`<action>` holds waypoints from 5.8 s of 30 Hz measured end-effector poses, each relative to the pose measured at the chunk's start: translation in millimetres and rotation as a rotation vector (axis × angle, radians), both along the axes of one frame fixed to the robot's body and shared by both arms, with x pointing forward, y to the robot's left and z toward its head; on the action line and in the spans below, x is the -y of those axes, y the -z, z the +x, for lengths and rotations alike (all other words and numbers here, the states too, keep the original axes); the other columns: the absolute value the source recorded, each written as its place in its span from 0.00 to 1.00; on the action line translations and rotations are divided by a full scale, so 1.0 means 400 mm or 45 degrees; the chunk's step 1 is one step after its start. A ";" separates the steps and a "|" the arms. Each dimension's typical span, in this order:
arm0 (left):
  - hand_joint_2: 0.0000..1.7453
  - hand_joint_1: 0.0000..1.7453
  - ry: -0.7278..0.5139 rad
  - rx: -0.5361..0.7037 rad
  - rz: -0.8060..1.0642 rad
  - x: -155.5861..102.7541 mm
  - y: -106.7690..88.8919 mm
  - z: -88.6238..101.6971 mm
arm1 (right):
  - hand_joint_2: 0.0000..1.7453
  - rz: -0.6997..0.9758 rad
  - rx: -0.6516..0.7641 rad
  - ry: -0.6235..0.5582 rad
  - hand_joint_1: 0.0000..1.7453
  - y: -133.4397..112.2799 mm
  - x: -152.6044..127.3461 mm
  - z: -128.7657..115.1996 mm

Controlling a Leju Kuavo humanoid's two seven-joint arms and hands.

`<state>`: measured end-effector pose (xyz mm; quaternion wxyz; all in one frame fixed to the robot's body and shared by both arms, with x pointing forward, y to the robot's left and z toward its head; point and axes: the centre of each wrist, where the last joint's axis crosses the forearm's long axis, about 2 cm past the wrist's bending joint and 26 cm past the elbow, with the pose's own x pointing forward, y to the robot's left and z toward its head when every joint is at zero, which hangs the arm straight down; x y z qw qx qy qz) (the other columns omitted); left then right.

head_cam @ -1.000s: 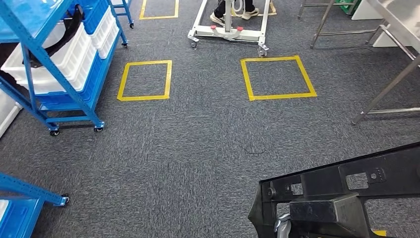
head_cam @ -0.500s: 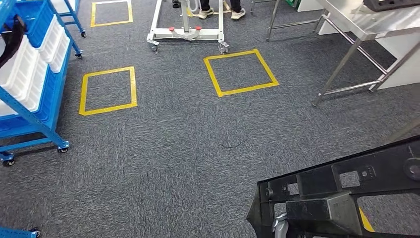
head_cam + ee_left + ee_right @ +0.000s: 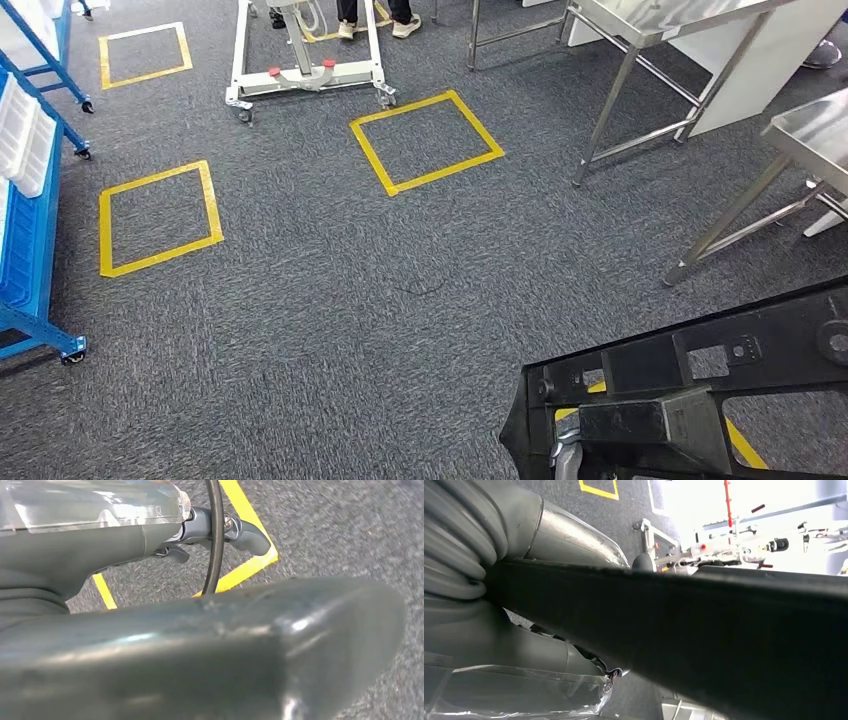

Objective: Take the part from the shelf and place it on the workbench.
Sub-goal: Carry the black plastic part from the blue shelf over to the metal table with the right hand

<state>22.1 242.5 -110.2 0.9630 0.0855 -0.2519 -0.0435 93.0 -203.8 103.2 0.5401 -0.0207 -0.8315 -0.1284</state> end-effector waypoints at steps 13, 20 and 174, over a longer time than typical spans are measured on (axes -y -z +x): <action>0.00 0.00 -0.018 -0.012 -0.009 -0.002 0.001 -0.004 | 1.00 0.003 -0.011 -0.005 1.00 0.006 -0.003 0.000; 0.00 0.00 -0.013 -0.017 -0.009 -0.002 0.001 -0.010 | 1.00 0.000 -0.018 0.002 1.00 0.010 -0.005 0.003; 0.00 0.00 0.067 -0.004 0.041 -0.017 0.001 0.001 | 1.00 -0.173 -0.247 0.017 1.00 0.052 -0.034 -0.038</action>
